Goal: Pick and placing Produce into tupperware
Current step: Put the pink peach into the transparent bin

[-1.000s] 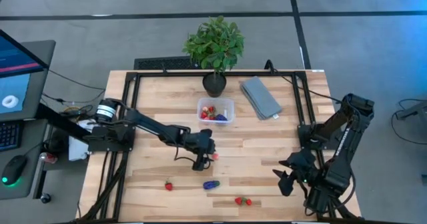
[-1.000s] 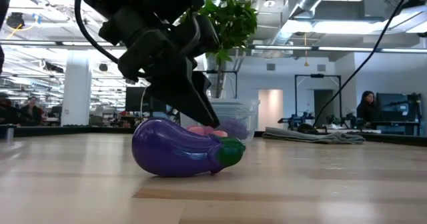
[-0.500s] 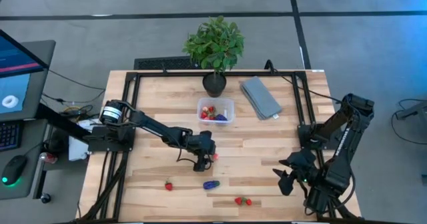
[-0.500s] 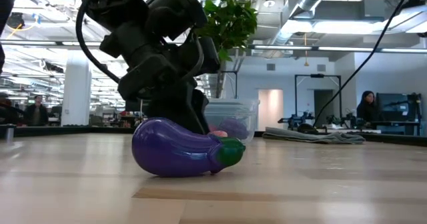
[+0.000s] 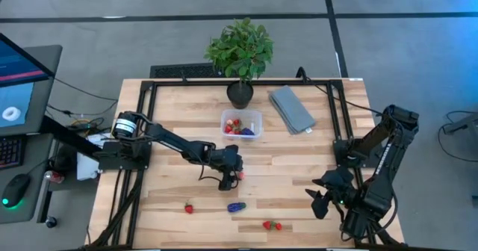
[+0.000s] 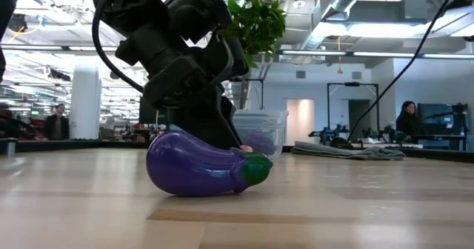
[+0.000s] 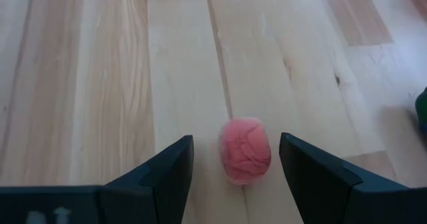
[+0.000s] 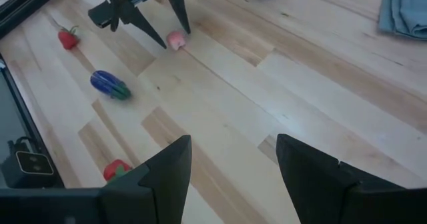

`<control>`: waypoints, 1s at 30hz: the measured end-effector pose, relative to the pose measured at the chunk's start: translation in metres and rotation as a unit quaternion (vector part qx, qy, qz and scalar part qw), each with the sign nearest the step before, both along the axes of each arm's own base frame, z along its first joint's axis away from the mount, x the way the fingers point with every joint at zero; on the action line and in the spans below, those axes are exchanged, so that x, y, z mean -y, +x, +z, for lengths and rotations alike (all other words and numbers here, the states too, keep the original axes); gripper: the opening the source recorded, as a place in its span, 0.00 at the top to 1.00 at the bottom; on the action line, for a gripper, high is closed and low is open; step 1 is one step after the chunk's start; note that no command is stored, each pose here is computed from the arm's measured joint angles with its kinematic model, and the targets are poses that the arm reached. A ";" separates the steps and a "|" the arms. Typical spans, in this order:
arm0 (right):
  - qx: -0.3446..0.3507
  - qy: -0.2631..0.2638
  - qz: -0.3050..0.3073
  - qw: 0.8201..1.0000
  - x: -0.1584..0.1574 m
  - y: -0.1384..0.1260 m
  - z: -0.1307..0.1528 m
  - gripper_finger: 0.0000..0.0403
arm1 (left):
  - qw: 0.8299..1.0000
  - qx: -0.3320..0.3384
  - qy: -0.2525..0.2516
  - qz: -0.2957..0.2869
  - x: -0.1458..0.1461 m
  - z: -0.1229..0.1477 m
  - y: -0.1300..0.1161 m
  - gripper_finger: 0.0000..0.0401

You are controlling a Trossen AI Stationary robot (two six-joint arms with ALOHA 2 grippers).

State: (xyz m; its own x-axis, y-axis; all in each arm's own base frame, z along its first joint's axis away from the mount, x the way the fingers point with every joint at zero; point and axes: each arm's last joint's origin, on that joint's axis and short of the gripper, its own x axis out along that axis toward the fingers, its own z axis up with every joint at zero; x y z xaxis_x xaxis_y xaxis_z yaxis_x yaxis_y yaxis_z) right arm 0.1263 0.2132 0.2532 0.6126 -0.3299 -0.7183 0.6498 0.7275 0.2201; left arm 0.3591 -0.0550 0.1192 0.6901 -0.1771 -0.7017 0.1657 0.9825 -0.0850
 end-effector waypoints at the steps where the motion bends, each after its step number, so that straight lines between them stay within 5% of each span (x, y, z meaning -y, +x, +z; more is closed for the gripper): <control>1: 0.000 -0.001 0.000 1.000 0.000 0.000 0.000 0.39 | 1.000 0.001 0.000 0.000 0.000 0.000 0.000 0.47; 30: 0.001 0.002 -0.006 1.000 0.000 0.000 0.000 0.39 | 1.000 0.007 0.004 -0.006 0.000 0.000 0.001 0.67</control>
State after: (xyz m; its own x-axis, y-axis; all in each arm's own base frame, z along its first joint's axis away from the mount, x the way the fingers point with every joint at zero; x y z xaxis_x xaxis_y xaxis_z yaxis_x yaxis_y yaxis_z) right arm 0.1261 0.2128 0.2532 0.6107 -0.3334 -0.7183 0.6574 0.7191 0.2252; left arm 0.3599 -0.0551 0.1192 0.6972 -0.1793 -0.6941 0.1785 0.9811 -0.0741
